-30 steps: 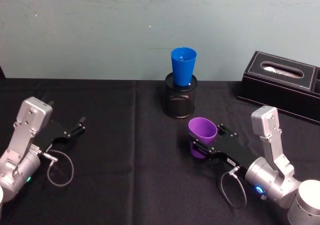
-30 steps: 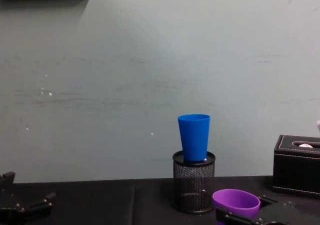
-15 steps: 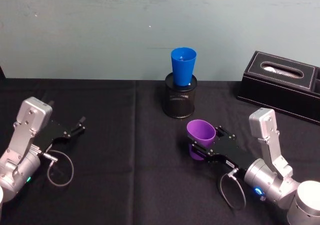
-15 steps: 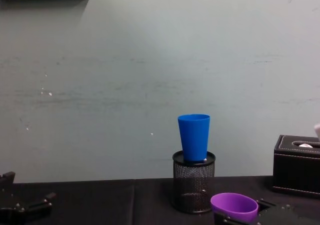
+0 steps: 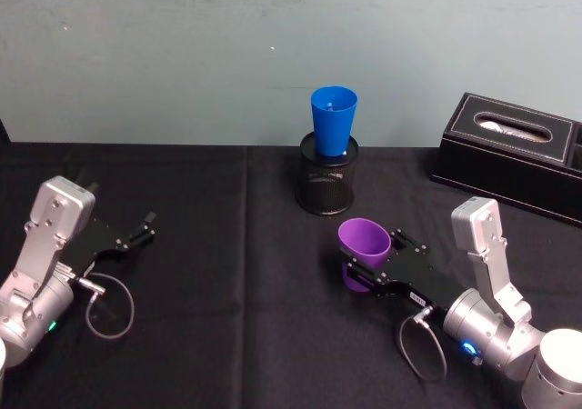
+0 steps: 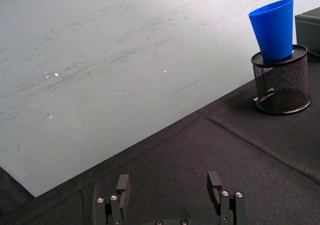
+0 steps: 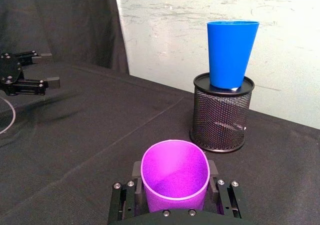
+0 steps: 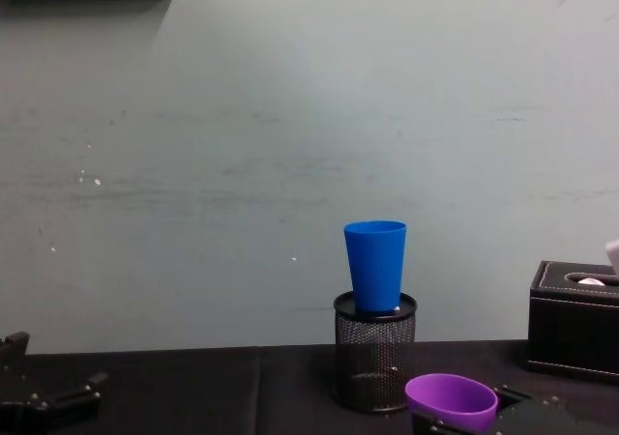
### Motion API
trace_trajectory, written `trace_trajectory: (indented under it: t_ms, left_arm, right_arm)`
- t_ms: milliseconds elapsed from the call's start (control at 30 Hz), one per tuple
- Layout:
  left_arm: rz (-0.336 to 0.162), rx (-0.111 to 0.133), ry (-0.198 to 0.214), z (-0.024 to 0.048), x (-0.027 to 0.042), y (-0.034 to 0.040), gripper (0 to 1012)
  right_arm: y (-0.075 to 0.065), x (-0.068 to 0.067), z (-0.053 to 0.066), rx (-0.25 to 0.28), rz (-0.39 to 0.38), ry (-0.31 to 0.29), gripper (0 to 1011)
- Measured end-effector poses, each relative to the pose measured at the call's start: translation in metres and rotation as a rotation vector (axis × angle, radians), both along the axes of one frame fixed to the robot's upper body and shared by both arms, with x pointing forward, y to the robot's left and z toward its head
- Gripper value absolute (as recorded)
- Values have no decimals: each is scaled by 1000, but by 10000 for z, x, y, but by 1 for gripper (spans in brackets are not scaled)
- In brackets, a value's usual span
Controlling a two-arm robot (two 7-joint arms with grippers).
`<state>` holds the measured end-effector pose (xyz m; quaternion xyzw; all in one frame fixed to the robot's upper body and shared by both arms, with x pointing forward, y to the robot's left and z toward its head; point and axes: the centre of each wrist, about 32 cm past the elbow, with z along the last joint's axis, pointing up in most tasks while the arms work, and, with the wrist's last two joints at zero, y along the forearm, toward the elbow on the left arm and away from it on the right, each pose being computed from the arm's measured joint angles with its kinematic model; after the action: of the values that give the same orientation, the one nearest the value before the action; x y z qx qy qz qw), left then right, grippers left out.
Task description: Pick up one cup with a gripper and tap it against the other cup.
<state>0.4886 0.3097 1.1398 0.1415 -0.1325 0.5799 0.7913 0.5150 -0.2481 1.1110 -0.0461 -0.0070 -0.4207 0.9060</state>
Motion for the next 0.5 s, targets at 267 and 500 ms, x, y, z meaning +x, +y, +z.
trace_trajectory:
  t_ms: [267, 500]
  left_arm:
    - [0, 0, 0, 0, 0, 0, 1011]
    - [0, 0, 0, 0, 0, 0, 1011]
  right_arm:
    - [0, 0, 2, 1, 0, 0, 733]
    - [-2, 1, 3, 2, -1, 0, 733]
